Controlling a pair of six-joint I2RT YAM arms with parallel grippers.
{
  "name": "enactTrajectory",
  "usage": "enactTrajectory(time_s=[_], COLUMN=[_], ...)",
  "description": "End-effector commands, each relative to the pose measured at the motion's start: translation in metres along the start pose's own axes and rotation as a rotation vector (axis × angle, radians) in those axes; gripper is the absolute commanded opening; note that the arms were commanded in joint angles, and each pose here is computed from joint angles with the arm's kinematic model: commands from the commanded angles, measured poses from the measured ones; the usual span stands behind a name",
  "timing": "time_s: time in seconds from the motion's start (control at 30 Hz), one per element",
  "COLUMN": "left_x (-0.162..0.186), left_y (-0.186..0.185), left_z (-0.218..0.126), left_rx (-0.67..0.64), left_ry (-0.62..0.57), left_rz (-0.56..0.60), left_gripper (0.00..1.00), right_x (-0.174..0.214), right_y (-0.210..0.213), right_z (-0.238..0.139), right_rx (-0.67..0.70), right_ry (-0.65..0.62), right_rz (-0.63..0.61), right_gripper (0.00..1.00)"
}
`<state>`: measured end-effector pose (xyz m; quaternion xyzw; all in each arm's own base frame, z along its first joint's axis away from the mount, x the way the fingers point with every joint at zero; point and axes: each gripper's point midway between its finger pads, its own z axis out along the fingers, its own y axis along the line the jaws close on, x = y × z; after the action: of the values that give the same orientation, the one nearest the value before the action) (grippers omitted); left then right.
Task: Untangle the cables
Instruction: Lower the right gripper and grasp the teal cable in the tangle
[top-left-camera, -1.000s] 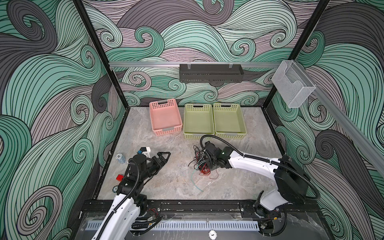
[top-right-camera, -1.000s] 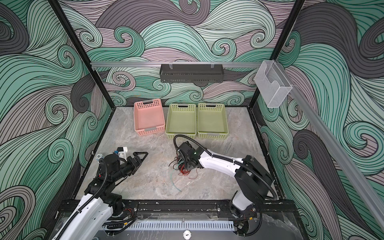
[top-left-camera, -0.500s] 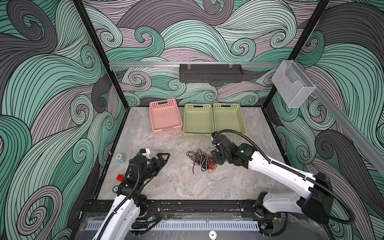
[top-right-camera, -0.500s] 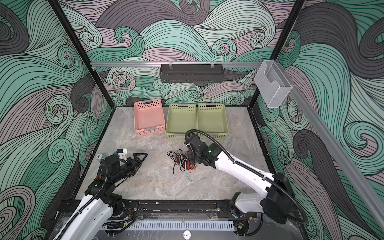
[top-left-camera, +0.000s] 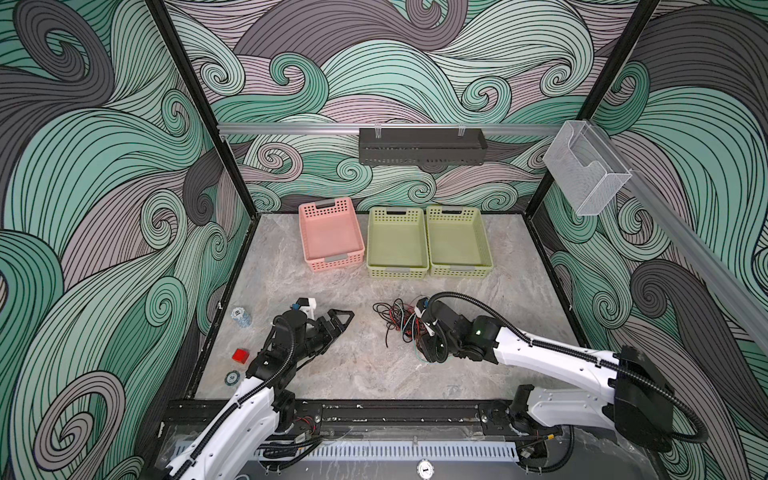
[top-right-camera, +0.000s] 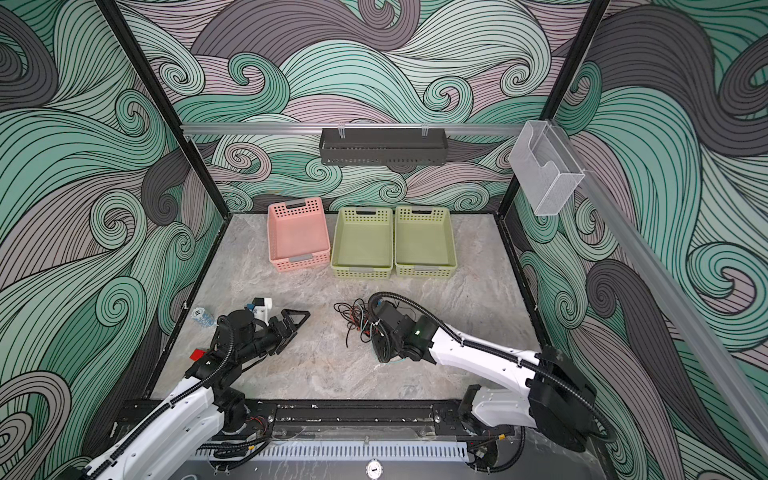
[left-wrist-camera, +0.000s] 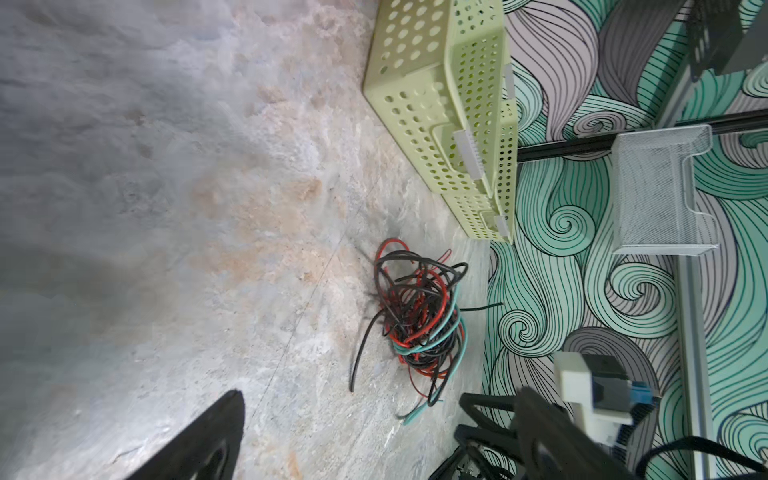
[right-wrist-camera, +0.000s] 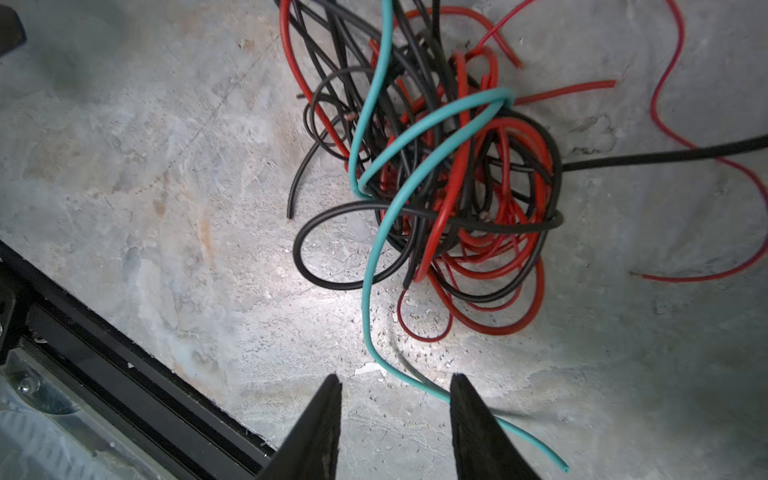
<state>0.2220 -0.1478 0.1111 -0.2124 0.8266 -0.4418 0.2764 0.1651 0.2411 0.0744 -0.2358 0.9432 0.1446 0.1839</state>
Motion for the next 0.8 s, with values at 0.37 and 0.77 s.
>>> enactTrajectory(time_s=[0.37, 0.77], left_x=[0.028, 0.026], left_y=[-0.008, -0.030], left_z=[0.050, 0.062], left_rx=[-0.079, -0.097], left_ry=[0.136, 0.131], left_rz=[0.053, 0.143], left_gripper=[0.99, 0.98], right_x=[0.017, 0.012], right_y=[0.017, 0.003], right_z=[0.033, 0.022], right_rx=[0.020, 0.098], right_ry=[0.027, 0.007], right_rz=[-0.071, -0.106], right_gripper=[0.55, 0.00])
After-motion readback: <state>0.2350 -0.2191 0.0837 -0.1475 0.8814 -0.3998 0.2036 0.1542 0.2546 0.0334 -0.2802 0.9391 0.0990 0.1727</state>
